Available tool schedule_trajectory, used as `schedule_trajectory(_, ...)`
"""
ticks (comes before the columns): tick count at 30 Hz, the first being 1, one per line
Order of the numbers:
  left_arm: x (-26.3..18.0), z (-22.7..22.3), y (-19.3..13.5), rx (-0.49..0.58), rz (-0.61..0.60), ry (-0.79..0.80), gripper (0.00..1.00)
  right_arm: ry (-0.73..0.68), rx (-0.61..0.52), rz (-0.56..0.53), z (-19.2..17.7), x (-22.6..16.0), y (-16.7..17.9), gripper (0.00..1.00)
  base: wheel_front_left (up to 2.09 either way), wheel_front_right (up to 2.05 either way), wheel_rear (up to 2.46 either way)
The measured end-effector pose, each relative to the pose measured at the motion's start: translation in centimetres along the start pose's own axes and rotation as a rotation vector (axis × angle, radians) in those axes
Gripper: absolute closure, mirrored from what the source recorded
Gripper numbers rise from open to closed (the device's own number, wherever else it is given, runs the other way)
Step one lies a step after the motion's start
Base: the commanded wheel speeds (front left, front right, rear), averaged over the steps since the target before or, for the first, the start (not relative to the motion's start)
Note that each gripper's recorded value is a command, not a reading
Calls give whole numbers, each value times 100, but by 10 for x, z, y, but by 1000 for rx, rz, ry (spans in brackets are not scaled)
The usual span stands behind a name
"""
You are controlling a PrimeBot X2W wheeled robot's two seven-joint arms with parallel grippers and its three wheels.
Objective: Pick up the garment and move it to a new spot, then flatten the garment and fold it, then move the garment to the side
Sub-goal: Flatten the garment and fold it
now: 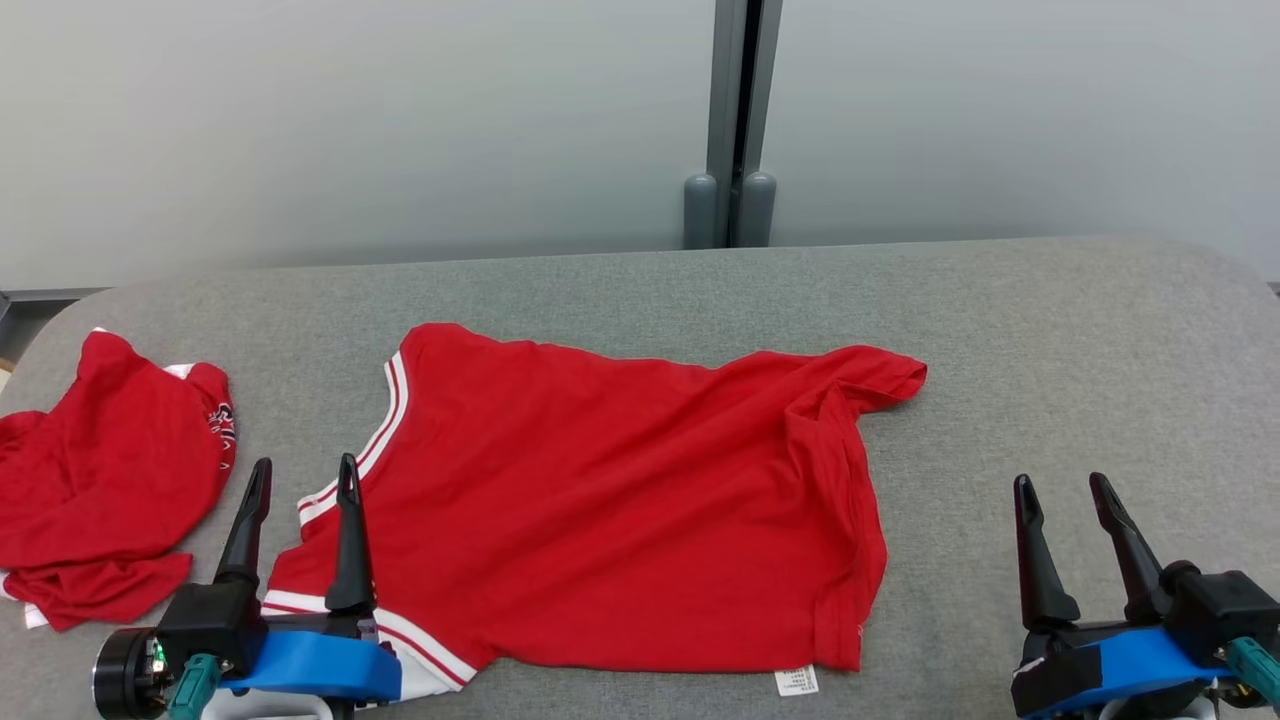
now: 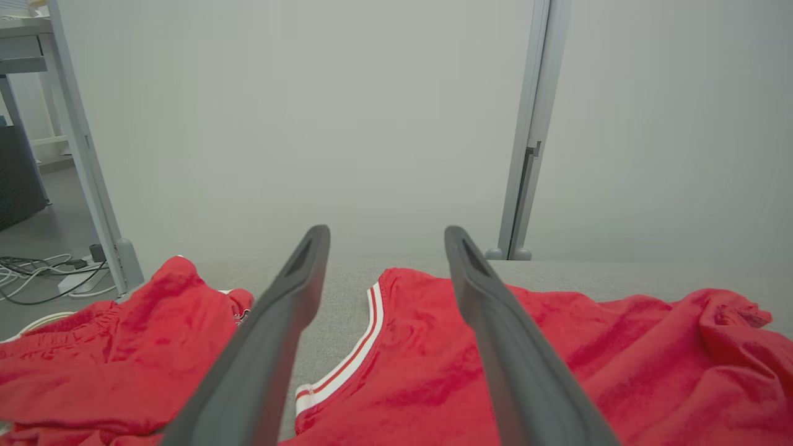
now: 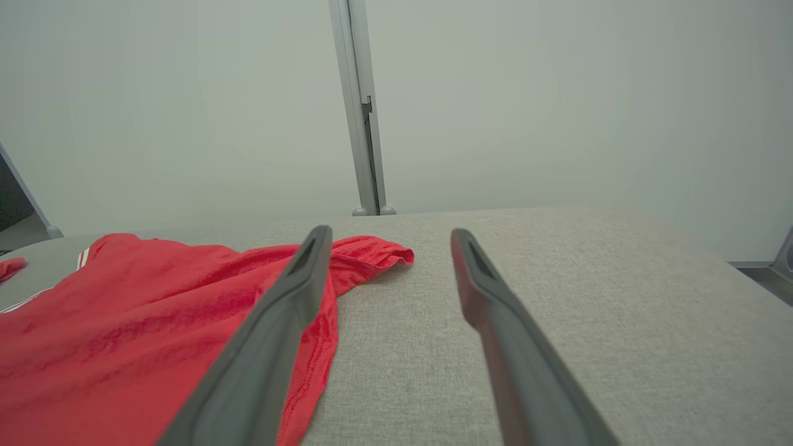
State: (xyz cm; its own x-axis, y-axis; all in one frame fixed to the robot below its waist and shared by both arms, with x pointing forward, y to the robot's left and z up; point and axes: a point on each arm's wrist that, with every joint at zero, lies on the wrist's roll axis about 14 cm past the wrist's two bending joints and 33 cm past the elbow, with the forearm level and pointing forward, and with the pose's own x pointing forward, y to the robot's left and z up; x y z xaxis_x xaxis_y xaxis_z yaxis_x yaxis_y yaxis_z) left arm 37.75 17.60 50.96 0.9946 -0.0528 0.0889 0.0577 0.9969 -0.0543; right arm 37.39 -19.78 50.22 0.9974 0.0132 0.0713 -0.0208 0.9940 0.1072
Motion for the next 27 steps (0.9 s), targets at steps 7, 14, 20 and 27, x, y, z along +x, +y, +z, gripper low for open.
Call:
schedule_trajectory(7,4,-12,-2,19,-14,37,0,20,8,-15,-6,-5,-4,0,0,0,0)
schedule_trajectory(14,5,-16,2,17,-2,50,0,70,15,51,-22,-5,17,0,0,0,0)
schedule_trajectory(20,5,-18,4,11,7,56,0,145,10,172,-44,1,53,0,0,0,0)
schedule_trajectory(27,8,-22,7,5,20,66,0,256,-8,259,-77,13,79,0,0,0,0)
